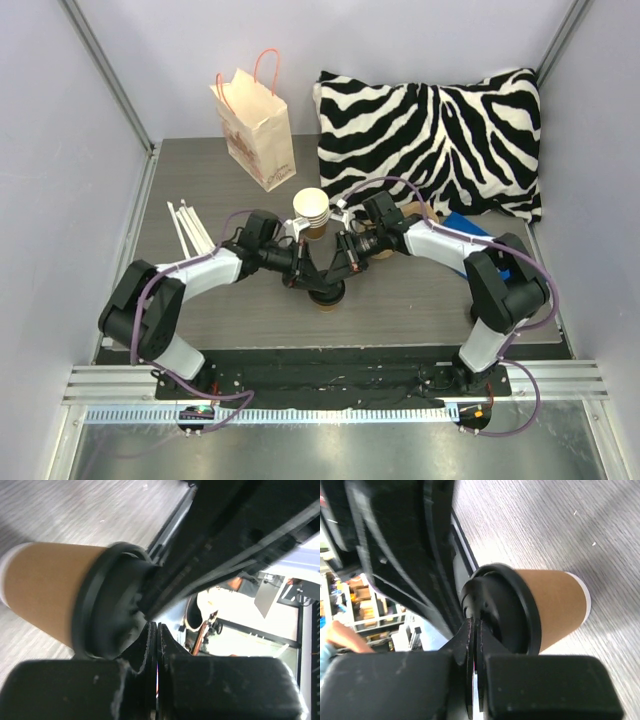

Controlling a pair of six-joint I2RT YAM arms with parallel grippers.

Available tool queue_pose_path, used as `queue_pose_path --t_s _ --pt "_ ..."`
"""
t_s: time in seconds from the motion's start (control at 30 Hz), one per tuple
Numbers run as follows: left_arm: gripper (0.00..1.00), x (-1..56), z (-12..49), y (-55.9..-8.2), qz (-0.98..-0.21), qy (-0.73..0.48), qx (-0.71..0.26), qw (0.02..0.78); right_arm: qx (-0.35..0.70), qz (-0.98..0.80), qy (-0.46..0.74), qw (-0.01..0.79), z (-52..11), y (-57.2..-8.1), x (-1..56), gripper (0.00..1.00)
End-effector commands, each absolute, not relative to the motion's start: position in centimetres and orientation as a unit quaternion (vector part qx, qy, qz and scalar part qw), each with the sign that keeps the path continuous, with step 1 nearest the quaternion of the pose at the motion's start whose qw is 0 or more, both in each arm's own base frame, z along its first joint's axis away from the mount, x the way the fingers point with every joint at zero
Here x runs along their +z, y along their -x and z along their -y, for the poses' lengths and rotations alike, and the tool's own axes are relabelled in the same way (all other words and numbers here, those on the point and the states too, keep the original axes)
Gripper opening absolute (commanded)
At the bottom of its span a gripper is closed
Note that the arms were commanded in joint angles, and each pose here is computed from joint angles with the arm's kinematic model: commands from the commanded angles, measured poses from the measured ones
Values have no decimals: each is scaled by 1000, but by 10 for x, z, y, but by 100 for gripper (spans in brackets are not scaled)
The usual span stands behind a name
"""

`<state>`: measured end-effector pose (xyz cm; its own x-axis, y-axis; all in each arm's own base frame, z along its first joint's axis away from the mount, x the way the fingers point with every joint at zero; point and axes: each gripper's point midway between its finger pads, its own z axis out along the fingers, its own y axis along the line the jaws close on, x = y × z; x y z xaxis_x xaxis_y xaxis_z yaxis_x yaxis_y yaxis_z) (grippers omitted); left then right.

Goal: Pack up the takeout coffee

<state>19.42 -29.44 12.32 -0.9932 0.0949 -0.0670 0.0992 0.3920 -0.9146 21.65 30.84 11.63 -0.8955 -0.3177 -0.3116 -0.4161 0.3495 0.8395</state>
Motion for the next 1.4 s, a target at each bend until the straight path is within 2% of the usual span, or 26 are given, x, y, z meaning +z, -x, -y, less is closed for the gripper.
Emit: queue_pose_path --t_s 0.0,0.1,0.3,0.47,0.67,0.8,0.97,1.07,1.2,1.3,1.37 --pt "0 189 302 -199 -782 -110 -606 91 527 -797 263 131 -310 -224 173 1" --pt "0 204 301 -193 -773 -117 -616 97 540 -786 266 142 -308 -211 194 1" --pt "0 203 302 -204 -776 -91 -614 108 529 -801 257 110 -301 -190 171 1" --pt "0 166 303 -224 -795 -36 -600 83 512 -817 251 84 -301 -184 131 1" --pt "0 91 283 -226 -857 22 -513 30 471 -845 247 54 -295 -188 83 1" --pt "0 69 270 -226 -876 38 -481 22 452 -858 237 52 -289 -192 70 1" --pt "0 90 276 -226 -856 17 -515 31 458 -853 244 55 -290 -193 80 1" --pt "0 121 284 -228 -828 -6 -558 47 474 -839 260 66 -293 -192 97 1" --pt "0 166 289 -226 -797 -47 -597 81 493 -812 293 106 -297 -193 142 1" --pt "0 184 287 -223 -789 -59 -603 102 490 -807 300 133 -299 -201 162 4" --pt "0 181 285 -221 -794 -52 -598 100 485 -808 301 148 -300 -206 171 11"
